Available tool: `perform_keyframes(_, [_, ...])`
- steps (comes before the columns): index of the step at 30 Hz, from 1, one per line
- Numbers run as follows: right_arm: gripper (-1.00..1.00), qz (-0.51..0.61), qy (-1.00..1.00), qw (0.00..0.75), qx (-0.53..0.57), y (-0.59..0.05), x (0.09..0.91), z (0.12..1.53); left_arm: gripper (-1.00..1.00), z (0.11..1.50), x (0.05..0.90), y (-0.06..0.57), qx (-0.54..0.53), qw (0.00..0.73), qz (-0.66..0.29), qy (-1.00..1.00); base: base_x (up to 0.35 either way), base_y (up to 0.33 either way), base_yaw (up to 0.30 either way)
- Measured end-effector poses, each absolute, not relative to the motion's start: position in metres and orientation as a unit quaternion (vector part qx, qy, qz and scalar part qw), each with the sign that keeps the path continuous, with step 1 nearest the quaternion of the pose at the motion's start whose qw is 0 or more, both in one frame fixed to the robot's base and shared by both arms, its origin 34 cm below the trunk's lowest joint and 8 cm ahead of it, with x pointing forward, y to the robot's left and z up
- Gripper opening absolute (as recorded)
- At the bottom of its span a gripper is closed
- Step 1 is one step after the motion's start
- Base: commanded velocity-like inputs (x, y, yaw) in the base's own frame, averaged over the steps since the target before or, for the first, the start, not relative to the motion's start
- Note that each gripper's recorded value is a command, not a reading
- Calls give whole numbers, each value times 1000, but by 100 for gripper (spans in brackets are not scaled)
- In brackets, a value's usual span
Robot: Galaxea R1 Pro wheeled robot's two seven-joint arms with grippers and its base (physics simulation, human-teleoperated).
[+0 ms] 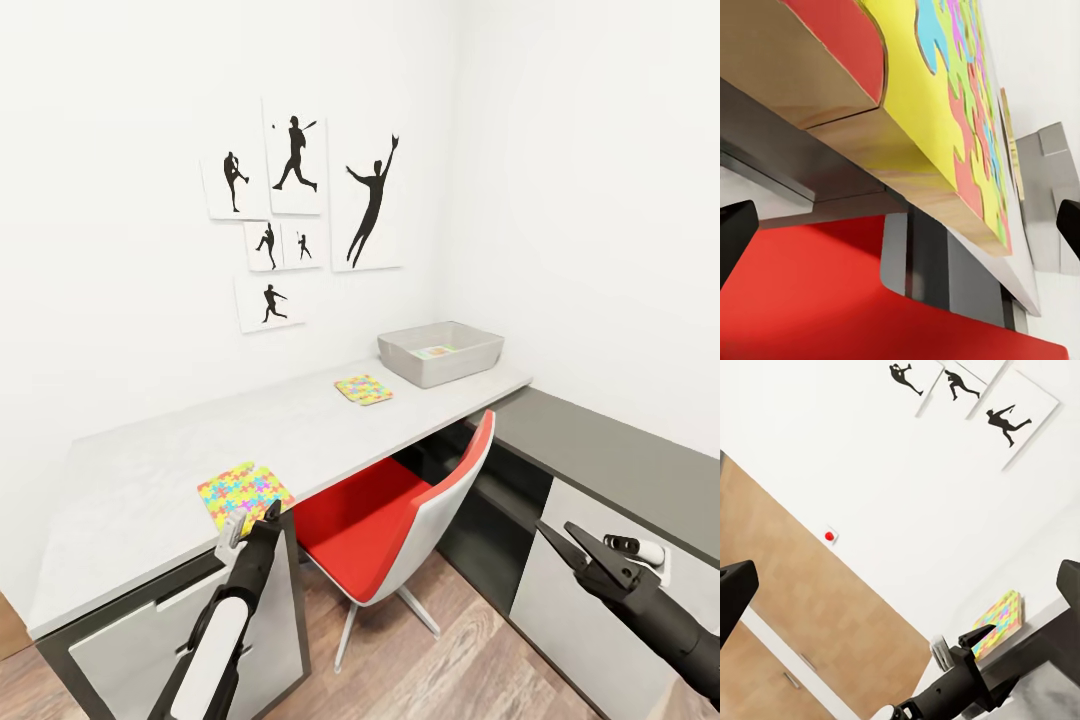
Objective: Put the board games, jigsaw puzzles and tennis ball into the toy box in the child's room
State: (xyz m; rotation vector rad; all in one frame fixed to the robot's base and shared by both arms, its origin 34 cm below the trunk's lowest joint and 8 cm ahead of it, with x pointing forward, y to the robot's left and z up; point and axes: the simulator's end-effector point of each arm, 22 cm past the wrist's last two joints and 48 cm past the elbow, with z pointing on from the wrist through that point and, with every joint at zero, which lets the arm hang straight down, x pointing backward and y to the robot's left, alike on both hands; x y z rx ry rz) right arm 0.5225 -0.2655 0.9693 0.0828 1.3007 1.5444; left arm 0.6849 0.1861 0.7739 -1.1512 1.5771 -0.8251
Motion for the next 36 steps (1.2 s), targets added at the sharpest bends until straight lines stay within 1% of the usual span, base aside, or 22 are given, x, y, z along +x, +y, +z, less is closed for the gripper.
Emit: perform_keyframes(36, [100, 647, 546, 531, 35, -265, 523, 969, 100, 785, 687, 199, -480, 500, -339, 636, 0, 0, 0])
